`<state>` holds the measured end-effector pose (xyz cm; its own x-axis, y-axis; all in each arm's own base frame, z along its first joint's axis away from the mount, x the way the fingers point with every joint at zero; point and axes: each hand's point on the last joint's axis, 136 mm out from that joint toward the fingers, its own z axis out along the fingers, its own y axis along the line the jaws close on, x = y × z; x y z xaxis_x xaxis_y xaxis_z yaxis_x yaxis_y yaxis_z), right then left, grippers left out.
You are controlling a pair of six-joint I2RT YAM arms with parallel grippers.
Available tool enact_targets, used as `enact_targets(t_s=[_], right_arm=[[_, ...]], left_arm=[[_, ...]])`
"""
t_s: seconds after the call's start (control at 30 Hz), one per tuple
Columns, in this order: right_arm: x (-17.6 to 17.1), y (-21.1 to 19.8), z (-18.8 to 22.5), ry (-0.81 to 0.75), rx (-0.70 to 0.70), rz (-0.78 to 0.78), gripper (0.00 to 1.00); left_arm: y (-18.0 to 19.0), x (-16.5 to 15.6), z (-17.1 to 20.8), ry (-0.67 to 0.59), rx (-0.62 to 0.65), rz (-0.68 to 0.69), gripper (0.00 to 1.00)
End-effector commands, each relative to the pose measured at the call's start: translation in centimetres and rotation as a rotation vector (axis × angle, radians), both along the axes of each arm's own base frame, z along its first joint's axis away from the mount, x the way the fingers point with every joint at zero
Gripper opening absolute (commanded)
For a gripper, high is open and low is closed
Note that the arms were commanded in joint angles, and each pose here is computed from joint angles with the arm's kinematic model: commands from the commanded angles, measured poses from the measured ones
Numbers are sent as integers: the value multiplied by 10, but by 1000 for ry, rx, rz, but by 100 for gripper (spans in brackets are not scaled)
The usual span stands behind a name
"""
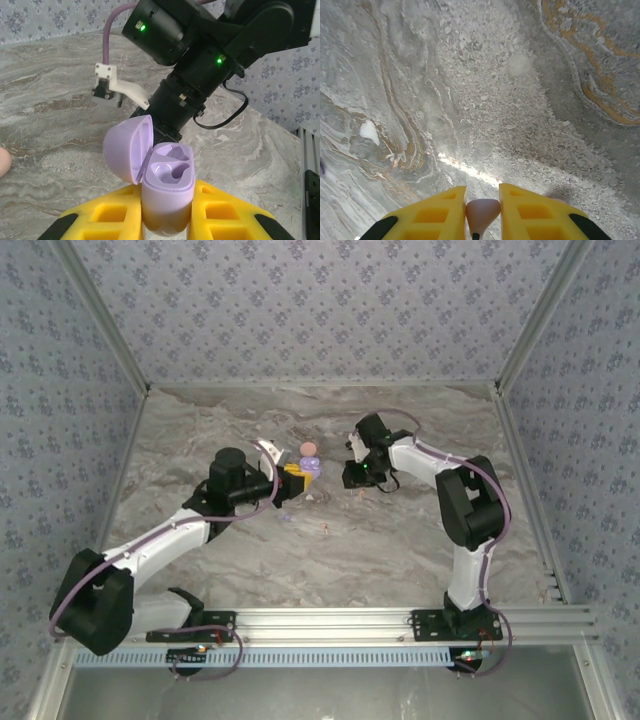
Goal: Insert the wireless bluetooth earbuds into the charging case
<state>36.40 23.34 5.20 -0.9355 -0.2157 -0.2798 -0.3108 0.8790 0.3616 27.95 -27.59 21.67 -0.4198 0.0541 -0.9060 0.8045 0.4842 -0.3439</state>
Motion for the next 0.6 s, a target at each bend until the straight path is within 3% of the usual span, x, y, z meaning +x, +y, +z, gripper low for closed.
enact_targets(t_s=[0.0, 0.57], right_arm=[[5, 1, 20, -37, 76, -33, 23], [8, -6, 74, -131, 218, -73, 23]], left_arm=[[-3, 2, -1, -1, -9, 6, 21], [-9, 11, -24, 51, 10, 15, 21]])
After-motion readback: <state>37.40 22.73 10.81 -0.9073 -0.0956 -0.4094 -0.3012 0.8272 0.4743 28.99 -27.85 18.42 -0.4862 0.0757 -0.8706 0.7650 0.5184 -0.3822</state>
